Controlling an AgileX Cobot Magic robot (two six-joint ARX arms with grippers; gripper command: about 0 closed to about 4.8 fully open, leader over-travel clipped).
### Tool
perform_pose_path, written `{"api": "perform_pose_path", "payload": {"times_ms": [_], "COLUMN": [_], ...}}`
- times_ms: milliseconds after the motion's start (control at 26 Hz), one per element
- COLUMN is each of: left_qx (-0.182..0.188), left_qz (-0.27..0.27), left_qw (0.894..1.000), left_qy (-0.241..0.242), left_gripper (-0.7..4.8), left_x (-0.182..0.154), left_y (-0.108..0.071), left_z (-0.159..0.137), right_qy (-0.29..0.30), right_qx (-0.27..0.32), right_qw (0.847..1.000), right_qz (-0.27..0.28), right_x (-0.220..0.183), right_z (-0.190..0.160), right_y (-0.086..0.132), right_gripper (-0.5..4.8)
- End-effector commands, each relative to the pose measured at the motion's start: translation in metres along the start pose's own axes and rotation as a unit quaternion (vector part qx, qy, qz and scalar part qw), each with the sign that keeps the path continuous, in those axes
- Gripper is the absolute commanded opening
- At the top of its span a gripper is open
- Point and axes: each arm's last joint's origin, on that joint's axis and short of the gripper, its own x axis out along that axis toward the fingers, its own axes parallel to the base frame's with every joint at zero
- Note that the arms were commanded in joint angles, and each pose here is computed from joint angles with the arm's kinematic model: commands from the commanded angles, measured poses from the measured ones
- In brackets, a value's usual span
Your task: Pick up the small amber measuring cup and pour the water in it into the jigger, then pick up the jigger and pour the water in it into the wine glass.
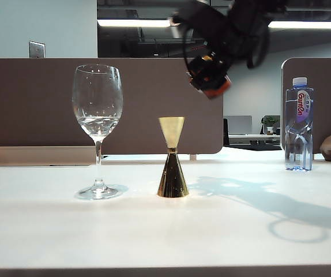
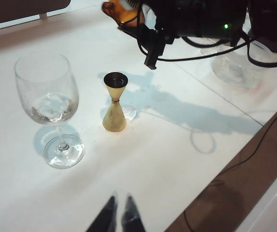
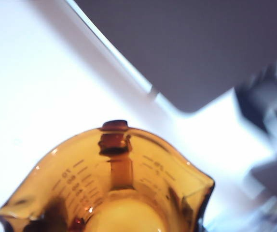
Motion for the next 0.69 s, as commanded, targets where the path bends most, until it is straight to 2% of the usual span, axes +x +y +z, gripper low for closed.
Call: {"api": "perform_pose_path", "payload": {"times_ms": [38, 269, 346, 422, 691], "left_qx": [0.003, 0.003, 0.003, 0.003, 0.003], "left_qz": [-0.002, -0.002, -0.002, -0.002, -0.002], "left_qw": [1.000, 1.000, 1.000, 1.000, 1.000], "left_qy": [-0.008, -0.008, -0.008, -0.008, -0.008], "left_gripper": [0.26, 0.26, 0.26, 0.26, 0.26], "left_x": [-0.001, -0.001, -0.001, -0.001, -0.001], "left_y": [0.000, 0.000, 0.000, 0.000, 0.000], "left_z": [0.002, 0.002, 0.002, 0.002, 0.002], "right_qy": [0.022, -0.038, -0.070, -0.081, -0.079], "right_qx": [0.185, 0.263, 0.331, 0.356, 0.360], "right_qw": [0.982, 0.964, 0.941, 0.931, 0.930], "right_qz": [-0.016, -0.022, -0.019, -0.015, 0.022], "right_x": [0.001, -0.011, -0.017, -0.017, -0.011], "right_z": [-0.036, -0.099, -0.125, -0.138, -0.160], "right_y": [0.001, 0.014, 0.016, 0.017, 0.032], "right_gripper": [-0.06, -0.05, -0.05, -0.05, -0.05]}}
